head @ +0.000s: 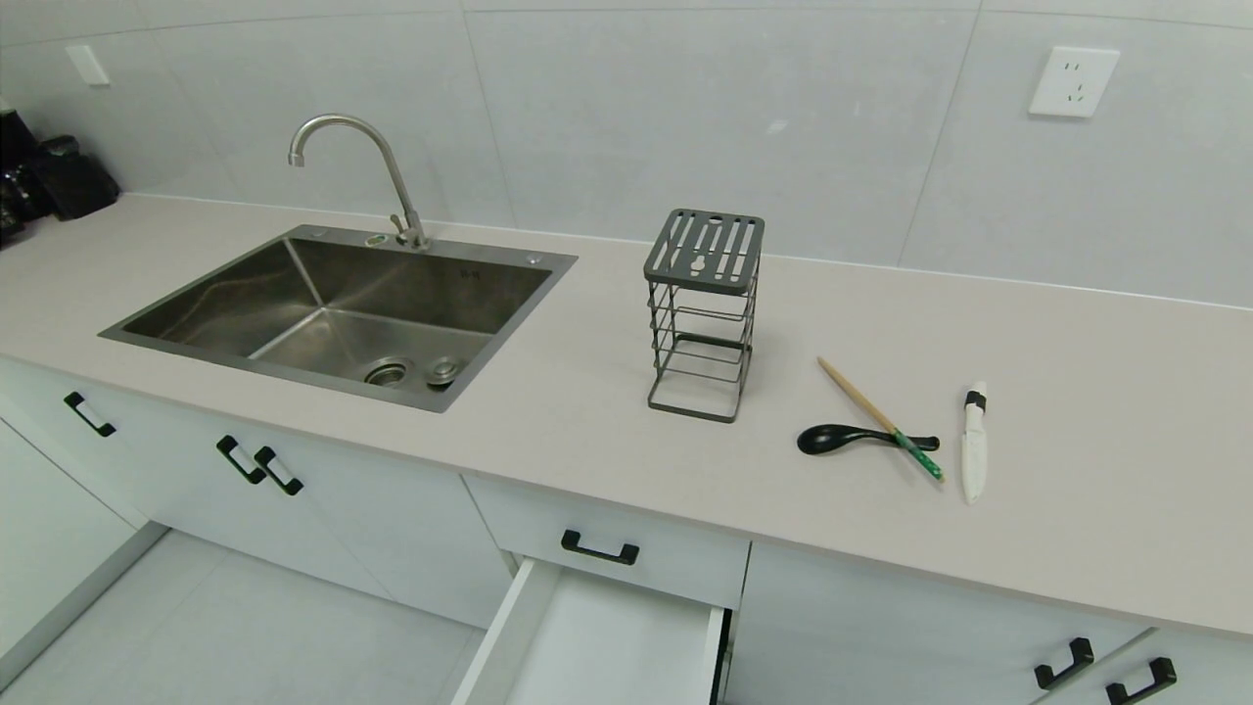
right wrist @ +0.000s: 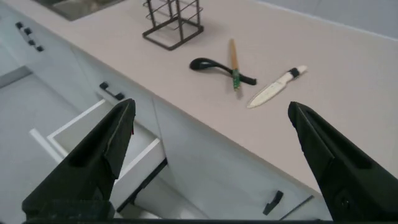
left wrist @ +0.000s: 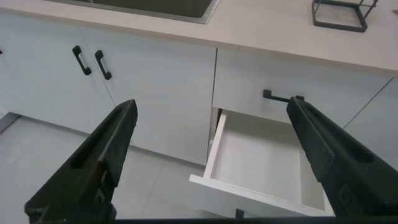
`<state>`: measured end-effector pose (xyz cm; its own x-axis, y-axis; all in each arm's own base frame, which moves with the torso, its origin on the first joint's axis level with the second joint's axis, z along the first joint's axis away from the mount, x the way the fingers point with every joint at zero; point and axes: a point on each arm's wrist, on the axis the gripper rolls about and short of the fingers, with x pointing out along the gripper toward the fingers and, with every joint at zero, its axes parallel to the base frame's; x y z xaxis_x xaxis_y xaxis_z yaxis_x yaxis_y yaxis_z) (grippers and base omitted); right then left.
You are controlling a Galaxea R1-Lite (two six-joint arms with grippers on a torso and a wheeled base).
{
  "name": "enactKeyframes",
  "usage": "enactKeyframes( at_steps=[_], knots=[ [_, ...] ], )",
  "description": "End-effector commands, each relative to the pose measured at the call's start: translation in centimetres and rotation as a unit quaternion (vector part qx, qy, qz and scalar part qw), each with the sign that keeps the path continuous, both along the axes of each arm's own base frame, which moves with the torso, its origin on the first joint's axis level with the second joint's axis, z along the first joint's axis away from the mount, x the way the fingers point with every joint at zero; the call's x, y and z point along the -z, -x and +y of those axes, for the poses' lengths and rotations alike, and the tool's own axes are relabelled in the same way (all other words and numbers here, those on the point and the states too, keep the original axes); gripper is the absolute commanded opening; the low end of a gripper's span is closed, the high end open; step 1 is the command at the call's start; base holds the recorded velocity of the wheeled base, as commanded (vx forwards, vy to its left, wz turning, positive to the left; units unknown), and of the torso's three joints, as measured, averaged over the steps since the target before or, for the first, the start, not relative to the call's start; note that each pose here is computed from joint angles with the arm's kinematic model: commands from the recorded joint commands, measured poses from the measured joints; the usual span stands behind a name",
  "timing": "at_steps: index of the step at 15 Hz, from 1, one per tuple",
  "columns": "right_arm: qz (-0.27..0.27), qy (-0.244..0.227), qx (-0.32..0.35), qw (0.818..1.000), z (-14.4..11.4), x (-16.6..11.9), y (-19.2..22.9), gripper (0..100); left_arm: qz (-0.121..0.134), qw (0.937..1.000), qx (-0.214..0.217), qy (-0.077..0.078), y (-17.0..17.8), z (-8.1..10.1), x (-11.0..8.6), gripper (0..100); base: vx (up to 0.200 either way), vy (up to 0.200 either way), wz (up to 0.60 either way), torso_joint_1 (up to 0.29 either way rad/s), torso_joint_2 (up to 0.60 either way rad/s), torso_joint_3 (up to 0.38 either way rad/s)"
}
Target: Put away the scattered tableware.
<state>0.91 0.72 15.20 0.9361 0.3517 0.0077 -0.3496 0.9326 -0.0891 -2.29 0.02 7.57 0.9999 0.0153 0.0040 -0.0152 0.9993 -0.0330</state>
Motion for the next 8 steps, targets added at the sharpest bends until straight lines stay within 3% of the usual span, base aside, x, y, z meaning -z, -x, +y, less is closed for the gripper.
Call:
enactKeyframes(
  at_steps=[1,7,8],
  knots=[
    [0.078,0.029,-0.035,0.996,0.5,-1.5,-3.9,100,0.000,1.0000,-0.001,0.000,0.0,0.0,0.0,100,0.000,0.000,0.00,0.000,0.00,0.000],
    [0.129,0.055,-0.043,0.989,1.2,-1.3,-9.3,100,0.000,1.0000,-0.001,0.000,0.0,0.0,0.0,100,0.000,0.000,0.00,0.000,0.00,0.000],
    [0.142,0.056,-0.044,0.987,1.6,-0.6,-12.7,100,0.000,1.0000,-0.001,0.000,0.0,0.0,0.0,100,0.000,0.000,0.00,0.000,0.00,0.000]
  ],
)
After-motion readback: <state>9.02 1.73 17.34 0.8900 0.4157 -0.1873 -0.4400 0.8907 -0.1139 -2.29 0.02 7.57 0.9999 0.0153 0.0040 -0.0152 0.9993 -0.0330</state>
